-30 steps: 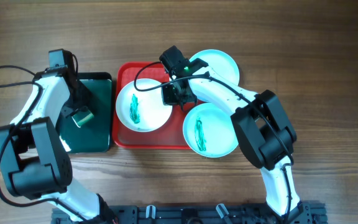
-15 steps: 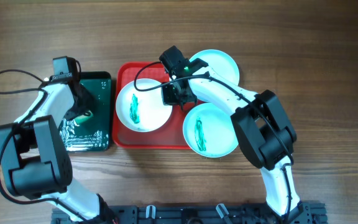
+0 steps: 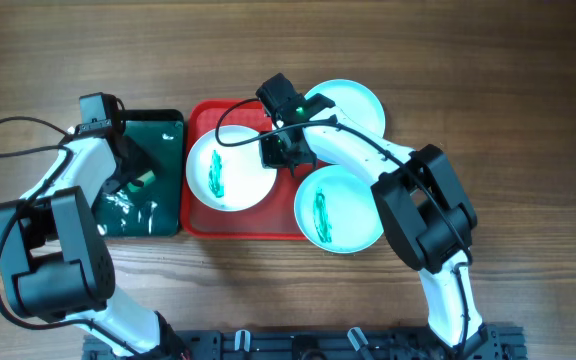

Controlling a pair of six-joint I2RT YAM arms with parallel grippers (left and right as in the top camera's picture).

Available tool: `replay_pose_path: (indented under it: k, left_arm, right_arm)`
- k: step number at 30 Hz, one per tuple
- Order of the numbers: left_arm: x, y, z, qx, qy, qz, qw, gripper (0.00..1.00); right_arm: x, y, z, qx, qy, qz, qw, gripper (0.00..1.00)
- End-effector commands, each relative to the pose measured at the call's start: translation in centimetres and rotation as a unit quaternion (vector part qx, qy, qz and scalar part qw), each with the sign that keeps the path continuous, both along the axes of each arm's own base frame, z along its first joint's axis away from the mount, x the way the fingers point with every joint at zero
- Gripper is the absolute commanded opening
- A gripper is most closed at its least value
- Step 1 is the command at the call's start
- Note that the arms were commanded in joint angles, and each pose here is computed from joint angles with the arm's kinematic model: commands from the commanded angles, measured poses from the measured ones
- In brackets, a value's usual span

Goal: Clean dirty plates on tray and stack at the side
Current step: 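Lift the green sponge with the left gripper toward the left plate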

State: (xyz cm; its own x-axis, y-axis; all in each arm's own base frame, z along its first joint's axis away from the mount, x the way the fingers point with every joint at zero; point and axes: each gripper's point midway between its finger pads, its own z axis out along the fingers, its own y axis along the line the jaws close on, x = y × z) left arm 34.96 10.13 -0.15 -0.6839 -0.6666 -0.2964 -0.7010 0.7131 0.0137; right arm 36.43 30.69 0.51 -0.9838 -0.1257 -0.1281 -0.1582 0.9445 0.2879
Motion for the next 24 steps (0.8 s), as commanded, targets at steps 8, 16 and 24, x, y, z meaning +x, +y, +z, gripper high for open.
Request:
replay_pose_path:
  k: [8, 16, 24]
  left_arm:
    - [-0.7, -2.2, 0.0, -0.061, 0.074, -0.018, 0.995, 0.48]
    - [0.5, -1.9, 1.7, -0.053, 0.069, -0.057, 0.995, 0.53]
    - [1.5, -1.7, 3.1, -0.051, 0.06, -0.057, 0.995, 0.45]
  right_arm:
    - [0.3, -0.7, -1.9, -0.028, 0.002, -0.012, 1.0, 0.04]
    - [0.5, -0.5, -1.8, -0.024, -0.002, -0.012, 1.0, 0.04]
    - [0.5, -0.5, -1.8, -0.024, -0.003, -0.012, 1.0, 0.04]
